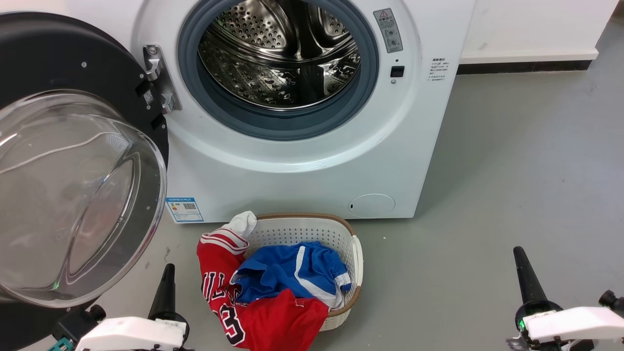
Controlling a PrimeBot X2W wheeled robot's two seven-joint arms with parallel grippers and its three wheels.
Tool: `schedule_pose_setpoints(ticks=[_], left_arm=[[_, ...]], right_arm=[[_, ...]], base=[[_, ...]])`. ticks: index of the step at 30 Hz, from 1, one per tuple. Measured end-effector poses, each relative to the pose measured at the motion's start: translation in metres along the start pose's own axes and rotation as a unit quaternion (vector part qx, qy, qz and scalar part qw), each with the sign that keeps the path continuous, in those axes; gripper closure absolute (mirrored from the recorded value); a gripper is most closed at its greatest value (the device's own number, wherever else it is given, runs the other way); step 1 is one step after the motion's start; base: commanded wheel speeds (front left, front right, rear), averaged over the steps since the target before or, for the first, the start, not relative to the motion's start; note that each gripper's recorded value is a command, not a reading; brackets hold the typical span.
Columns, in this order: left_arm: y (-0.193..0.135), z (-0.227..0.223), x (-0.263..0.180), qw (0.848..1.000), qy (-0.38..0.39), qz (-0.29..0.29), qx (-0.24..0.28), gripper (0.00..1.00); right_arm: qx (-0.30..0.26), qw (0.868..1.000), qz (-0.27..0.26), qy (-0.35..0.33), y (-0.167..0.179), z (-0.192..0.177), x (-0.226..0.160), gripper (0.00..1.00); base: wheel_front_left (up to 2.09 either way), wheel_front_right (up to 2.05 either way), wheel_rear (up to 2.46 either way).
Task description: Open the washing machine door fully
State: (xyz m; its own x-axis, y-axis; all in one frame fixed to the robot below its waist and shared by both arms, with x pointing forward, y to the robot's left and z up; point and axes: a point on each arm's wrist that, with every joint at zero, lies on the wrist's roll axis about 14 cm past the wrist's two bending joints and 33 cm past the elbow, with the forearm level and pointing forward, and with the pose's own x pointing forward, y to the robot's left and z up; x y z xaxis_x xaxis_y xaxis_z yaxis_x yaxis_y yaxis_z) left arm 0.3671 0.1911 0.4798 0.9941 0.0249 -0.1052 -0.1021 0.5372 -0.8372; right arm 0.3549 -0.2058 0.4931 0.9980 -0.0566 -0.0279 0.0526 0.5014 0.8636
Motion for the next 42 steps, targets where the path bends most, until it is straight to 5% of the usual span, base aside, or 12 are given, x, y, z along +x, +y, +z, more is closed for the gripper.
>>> schedule_pose_setpoints(ticks=[42], left_arm=[[-0.011,0.013,0.013,0.979,0.002,-0.029,-0.203,1.0]], right_arm=[[0.186,0.982,0.005,0.017,0.007,-0.001,0.022,1.0]], base=[[0.0,0.0,0.0]])
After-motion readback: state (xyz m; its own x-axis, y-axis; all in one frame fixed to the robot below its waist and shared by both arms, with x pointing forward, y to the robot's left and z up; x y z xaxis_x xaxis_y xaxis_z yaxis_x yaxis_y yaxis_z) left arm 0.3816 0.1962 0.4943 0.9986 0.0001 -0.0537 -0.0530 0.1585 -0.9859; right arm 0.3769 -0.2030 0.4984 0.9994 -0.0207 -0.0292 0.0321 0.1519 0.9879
